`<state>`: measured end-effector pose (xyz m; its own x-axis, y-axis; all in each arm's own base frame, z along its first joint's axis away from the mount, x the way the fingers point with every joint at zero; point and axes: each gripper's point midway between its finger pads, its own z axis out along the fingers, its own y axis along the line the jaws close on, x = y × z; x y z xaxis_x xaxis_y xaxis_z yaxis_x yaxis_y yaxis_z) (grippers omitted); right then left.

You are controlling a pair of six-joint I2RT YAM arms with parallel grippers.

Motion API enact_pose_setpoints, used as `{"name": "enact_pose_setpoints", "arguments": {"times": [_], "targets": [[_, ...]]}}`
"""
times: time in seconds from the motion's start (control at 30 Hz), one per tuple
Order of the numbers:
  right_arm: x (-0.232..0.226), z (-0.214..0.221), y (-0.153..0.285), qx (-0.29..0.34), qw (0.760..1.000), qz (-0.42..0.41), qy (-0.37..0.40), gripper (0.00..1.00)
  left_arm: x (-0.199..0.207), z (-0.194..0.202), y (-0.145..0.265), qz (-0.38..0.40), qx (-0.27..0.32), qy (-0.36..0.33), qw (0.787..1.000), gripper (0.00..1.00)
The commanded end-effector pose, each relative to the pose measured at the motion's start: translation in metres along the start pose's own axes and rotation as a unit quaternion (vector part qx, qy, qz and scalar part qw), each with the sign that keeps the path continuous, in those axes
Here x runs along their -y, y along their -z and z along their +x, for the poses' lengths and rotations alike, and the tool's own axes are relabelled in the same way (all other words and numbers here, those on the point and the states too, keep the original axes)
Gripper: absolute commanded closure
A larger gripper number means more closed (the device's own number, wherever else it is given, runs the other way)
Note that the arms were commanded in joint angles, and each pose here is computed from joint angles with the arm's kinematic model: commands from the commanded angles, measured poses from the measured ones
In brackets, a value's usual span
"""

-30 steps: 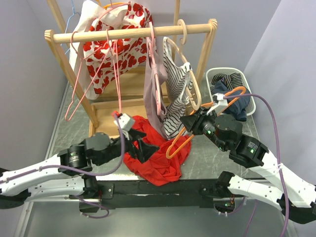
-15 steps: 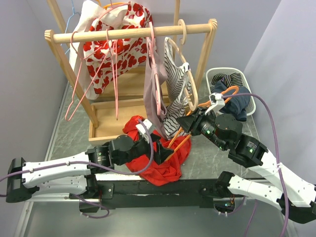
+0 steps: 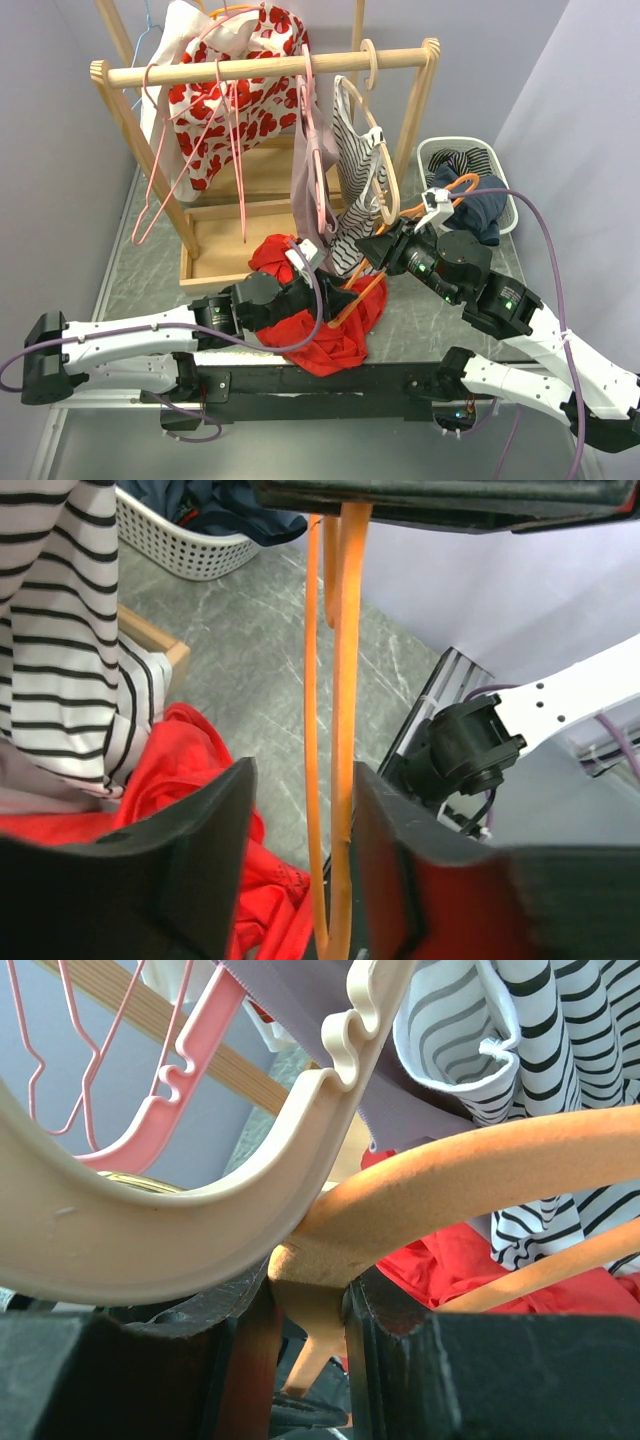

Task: Remove the tank top from the hanger
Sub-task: Place the hanger at the clothesline.

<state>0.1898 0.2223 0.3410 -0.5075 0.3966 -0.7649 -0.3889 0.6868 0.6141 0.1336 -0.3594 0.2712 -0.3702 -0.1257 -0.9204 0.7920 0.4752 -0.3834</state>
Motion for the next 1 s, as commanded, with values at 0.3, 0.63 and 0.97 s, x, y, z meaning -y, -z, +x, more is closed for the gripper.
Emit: {"name": "enact_pose_setpoints", "arguments": {"times": [0.3,0.63,0.97], "targets": [[-0.018,-0.023,0.012,0.041,0.998,-0.042,-0.014,0.8,0.03,-0.019,0.0,0.055,-0.011,-0.007,0.998,0.99],[0.016,-0.031,0.033,0.079,0.997,0.016,0.012,0.19,0.044,-0.042,0.038,0.085,-0.051,-0.052,0.994,0.99],[0.017,-0.076,0.08,0.199,0.98,-0.018,-0.004,0.08,0.039,-0.062,0.098,0.075,-0.058,-0.035,0.995,0.99]]}}
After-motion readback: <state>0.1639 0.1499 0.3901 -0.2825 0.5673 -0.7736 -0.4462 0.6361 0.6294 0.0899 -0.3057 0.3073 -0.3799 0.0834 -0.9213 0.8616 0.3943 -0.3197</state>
